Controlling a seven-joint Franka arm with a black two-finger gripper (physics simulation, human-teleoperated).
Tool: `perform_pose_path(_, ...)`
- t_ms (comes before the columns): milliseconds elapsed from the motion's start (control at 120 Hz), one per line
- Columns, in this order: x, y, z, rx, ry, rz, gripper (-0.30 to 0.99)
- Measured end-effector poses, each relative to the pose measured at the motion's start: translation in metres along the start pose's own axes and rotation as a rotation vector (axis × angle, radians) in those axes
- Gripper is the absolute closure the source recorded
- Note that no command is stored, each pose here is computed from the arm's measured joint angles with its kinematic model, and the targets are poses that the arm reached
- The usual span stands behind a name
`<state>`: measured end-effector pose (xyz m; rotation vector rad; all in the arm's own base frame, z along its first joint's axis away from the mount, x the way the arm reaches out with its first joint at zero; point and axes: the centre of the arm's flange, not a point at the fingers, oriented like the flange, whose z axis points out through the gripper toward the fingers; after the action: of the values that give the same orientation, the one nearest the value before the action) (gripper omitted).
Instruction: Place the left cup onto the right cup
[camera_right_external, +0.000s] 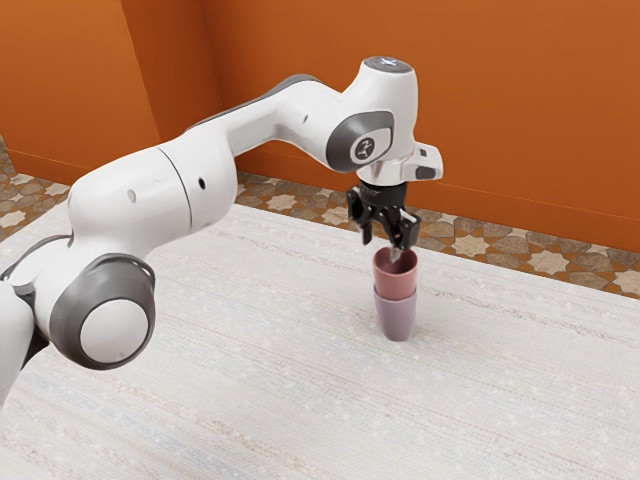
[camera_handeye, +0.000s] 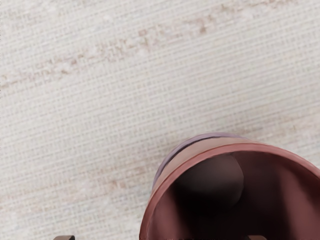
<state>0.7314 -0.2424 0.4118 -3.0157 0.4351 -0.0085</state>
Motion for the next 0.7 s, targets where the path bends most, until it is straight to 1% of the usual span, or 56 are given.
perform_pose_path(150,0.0,0.0,-0.001,-0.003,0.001,-0.001,0.09)
perform_pose_path(342,-0.002,0.001,-0.01,-0.005,0.008,-0.002,0.04)
perform_pose_path(542,-0.012,0.006,-0.05,-0.009,0.043,0.003,0.02)
perform_pose_path(700,-0.031,0.01,-0.077,-0.006,0.043,0.012,0.01)
